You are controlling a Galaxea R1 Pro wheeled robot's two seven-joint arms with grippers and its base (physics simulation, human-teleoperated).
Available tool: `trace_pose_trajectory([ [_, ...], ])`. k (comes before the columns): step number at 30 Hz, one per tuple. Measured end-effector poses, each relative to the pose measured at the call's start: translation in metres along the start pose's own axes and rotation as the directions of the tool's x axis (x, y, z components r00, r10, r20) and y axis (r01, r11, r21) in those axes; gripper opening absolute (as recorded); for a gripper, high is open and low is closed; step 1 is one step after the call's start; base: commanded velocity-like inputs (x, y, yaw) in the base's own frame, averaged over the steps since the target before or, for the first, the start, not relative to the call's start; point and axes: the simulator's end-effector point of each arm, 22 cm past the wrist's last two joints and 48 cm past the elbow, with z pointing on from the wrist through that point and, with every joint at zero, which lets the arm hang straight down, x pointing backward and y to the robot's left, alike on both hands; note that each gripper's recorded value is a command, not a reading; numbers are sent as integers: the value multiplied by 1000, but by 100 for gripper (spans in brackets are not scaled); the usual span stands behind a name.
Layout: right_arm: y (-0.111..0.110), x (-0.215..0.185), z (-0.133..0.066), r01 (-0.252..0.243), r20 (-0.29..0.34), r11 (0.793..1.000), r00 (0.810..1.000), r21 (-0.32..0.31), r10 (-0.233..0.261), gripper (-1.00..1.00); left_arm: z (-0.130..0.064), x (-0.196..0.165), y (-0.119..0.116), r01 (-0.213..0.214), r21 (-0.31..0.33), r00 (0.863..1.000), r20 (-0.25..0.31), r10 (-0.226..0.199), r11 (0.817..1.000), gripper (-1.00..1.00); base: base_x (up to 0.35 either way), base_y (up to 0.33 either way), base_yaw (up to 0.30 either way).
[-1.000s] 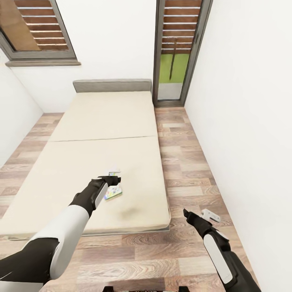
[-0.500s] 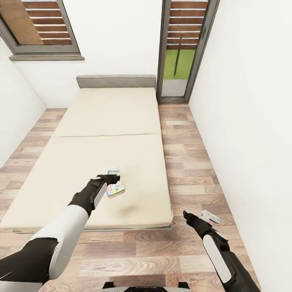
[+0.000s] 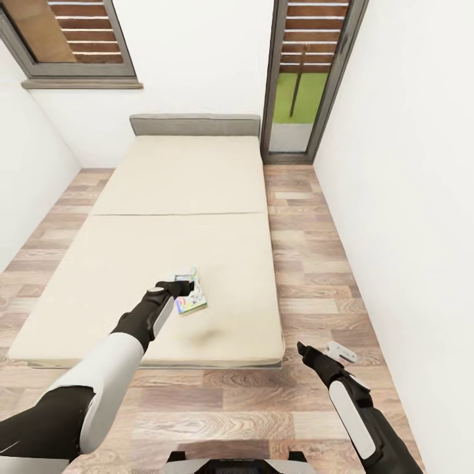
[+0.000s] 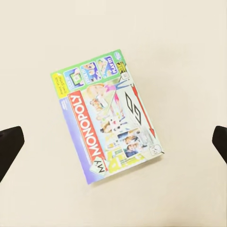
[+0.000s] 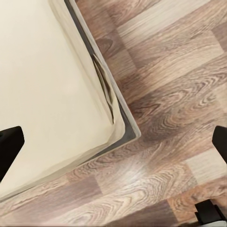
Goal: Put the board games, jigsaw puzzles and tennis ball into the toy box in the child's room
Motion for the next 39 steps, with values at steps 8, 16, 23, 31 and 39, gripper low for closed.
trace_pose_trajectory([
  [8,-3,6,3,0,-12,1000,1000,6,0,100,5,8,1,1,-2,1000,-11,-1,1000,100,0,0,29],
  [16,-6,11,6,2,-22,1000,1000,13,-1,100,10,16,2,-1,-4,1000,-21,1,1000,100,0,0,3],
  [23,-10,15,9,3,-29,1000,1000,20,-2,100,14,23,1,-2,-3,1000,-31,2,1000,100,0,0,-35],
  [31,-10,16,10,3,-28,1000,1000,19,-3,100,15,26,1,-2,-3,999,-35,2,1000,100,0,0,-221],
  [39,-9,17,10,4,-28,1000,1000,19,-3,100,15,26,1,-2,-2,999,-36,2,1000,100,0,0,-94],
])
